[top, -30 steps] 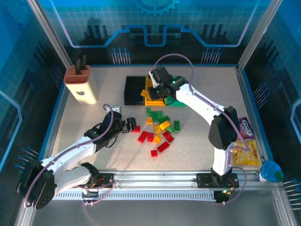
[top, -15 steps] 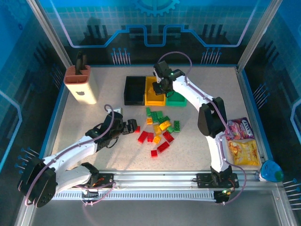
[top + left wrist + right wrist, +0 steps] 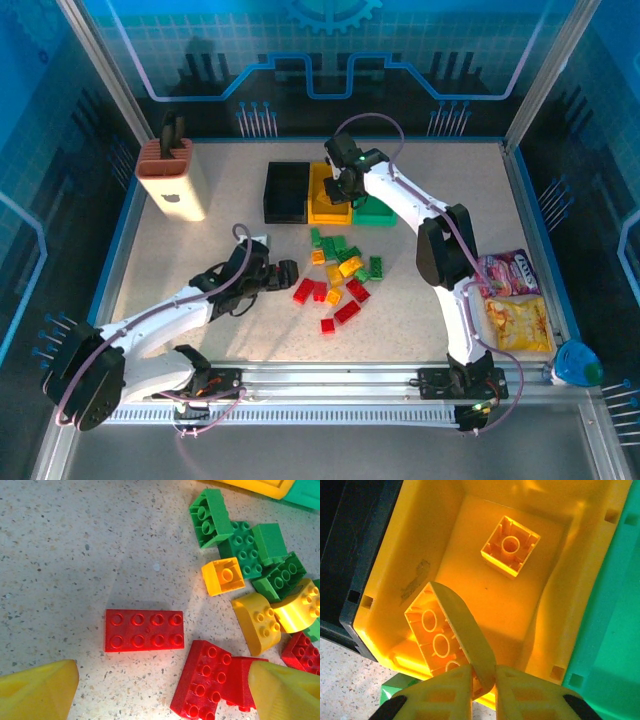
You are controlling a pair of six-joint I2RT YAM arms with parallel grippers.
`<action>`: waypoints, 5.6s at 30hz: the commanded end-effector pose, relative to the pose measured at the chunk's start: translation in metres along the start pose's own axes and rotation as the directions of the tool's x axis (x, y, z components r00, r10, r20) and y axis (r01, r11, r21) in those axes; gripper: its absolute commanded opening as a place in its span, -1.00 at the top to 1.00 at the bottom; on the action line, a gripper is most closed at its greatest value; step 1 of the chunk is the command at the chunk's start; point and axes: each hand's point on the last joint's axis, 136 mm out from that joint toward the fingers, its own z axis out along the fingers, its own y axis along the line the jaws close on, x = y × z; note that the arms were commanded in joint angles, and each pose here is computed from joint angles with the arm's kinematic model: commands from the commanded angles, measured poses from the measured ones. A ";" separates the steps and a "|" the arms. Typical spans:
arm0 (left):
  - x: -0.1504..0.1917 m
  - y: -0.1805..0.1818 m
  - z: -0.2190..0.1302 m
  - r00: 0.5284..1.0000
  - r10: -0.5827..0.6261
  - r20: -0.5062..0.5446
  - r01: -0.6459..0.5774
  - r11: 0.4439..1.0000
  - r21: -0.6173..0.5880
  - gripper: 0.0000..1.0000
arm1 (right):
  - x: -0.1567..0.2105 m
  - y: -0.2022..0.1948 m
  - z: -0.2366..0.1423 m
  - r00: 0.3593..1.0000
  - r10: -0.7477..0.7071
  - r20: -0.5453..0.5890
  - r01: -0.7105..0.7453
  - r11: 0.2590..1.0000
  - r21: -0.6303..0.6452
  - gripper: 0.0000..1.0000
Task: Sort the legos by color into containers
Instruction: Place the lego in the container, then pick up the lego from the center of the table, then place the lego in the container, then pick up the lego from the center of the table.
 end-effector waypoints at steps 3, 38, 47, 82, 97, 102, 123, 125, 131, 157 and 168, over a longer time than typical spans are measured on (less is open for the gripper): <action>-0.004 -0.013 -0.006 1.000 0.017 0.007 -0.017 1.000 0.024 -0.76 | -0.003 -0.005 0.006 1.000 -0.001 -0.008 0.001 1.000 0.011 0.63; 0.031 -0.059 0.011 0.978 0.166 -0.124 -0.156 0.984 0.081 -0.56 | 0.049 -0.003 -0.071 0.987 0.070 0.143 -0.053 0.991 -0.120 0.07; 0.001 -0.094 0.034 0.959 0.228 -0.169 -0.221 0.973 0.059 -0.49 | 0.084 -0.027 -0.088 0.976 0.144 0.163 -0.125 0.985 -0.120 0.07; 0.067 -0.031 0.027 0.916 0.130 -0.380 -0.163 0.985 -0.056 -0.24 | 0.135 -0.043 -0.078 0.960 0.255 0.117 -0.231 0.955 -0.185 0.07; 0.084 -0.033 0.048 0.878 0.193 -0.438 -0.256 0.962 -0.089 -0.14 | 0.136 -0.044 -0.080 0.959 0.255 0.122 -0.232 0.956 -0.178 0.07; 0.087 -0.030 0.051 0.872 0.193 -0.450 -0.265 0.959 -0.103 0.12 | 0.138 -0.046 -0.078 0.958 0.259 0.120 -0.237 0.956 -0.174 0.07; -0.131 -0.062 0.010 0.985 0.174 -0.011 -0.174 0.983 -0.055 0.35 | 0.144 -0.048 -0.085 0.954 0.269 0.131 -0.245 0.954 -0.174 0.08; -0.153 -0.057 0.019 0.984 0.179 -0.003 -0.178 0.980 -0.087 0.36 | 0.144 -0.048 -0.088 0.954 0.267 0.133 -0.243 0.954 -0.175 0.08; -0.183 -0.036 0.067 0.986 0.163 -0.039 -0.167 0.975 -0.149 0.37 | 0.149 -0.050 -0.095 0.950 0.275 0.145 -0.248 0.953 -0.175 0.07; -0.151 -0.028 -0.004 0.999 0.044 0.010 -0.043 0.998 -0.055 -0.74 | 0.152 -0.033 -0.114 0.969 0.130 0.209 -0.093 0.980 -0.179 -0.17; -0.009 -0.007 0.010 0.974 0.034 -0.223 -0.076 0.981 -0.181 -0.81 | 0.134 -0.027 -0.104 0.969 0.163 0.185 -0.129 0.975 -0.183 -0.29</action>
